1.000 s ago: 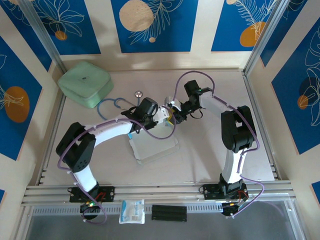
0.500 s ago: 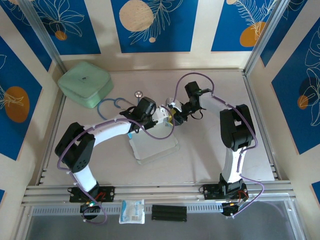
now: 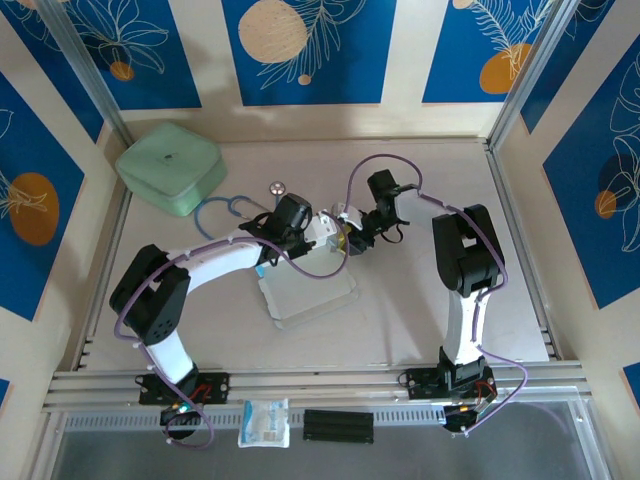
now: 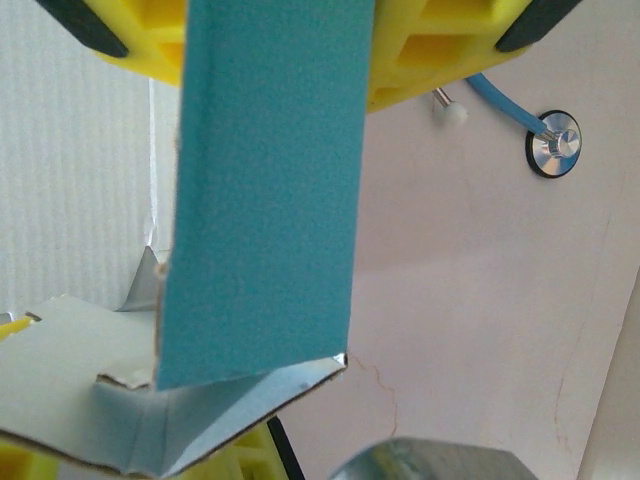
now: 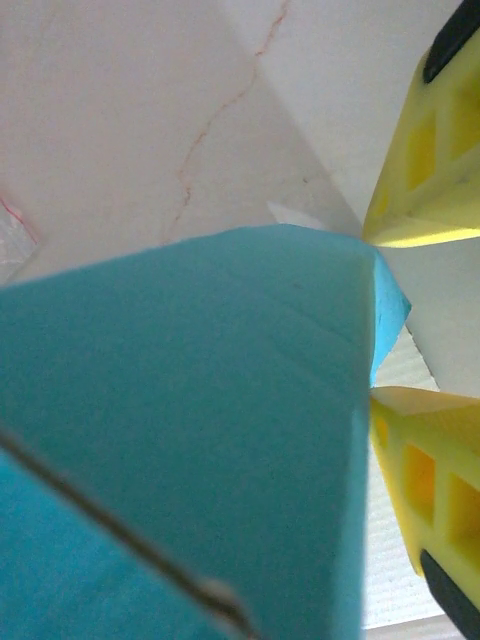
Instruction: Fold the paper box
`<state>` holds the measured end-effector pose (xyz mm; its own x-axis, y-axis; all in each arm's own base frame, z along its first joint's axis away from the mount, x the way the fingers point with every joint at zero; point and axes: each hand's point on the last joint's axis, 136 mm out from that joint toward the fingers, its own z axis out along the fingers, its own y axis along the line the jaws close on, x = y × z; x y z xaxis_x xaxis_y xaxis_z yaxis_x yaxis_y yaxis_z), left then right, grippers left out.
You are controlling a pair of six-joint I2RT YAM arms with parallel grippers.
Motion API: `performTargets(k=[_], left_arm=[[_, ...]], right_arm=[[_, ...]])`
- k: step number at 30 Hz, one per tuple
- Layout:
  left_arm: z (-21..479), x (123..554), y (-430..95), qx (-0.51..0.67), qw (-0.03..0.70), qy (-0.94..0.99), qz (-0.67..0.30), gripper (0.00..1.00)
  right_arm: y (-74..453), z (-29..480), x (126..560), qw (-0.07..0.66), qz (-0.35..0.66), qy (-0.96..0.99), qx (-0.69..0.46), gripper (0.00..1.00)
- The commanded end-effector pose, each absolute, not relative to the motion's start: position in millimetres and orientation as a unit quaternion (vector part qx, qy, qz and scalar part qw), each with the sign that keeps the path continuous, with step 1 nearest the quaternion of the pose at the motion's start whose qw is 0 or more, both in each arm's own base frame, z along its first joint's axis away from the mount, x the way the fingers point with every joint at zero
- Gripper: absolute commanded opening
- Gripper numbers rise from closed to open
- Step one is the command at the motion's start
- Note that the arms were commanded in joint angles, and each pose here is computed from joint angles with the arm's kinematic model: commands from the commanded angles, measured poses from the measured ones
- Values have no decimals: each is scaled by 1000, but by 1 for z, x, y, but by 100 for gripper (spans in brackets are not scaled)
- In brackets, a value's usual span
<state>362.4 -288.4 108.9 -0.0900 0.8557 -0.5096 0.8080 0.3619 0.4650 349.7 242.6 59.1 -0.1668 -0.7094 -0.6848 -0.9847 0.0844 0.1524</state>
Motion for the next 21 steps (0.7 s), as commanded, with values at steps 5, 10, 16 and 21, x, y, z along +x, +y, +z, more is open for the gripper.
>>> performTargets(k=[5, 10, 16, 21], left_arm=[[70, 340, -288, 591, 312, 744, -9, 25], [70, 340, -290, 589, 311, 746, -15, 25], [70, 341, -291, 589, 310, 746, -16, 25], [72, 341, -290, 592, 314, 742, -11, 25]], right_arm=[[261, 80, 347, 244, 343, 671, -611, 39], [265, 97, 341, 243, 357, 660, -615, 38], [271, 108, 339, 250, 365, 649, -619, 33], [275, 103, 343, 248, 344, 655, -625, 29]])
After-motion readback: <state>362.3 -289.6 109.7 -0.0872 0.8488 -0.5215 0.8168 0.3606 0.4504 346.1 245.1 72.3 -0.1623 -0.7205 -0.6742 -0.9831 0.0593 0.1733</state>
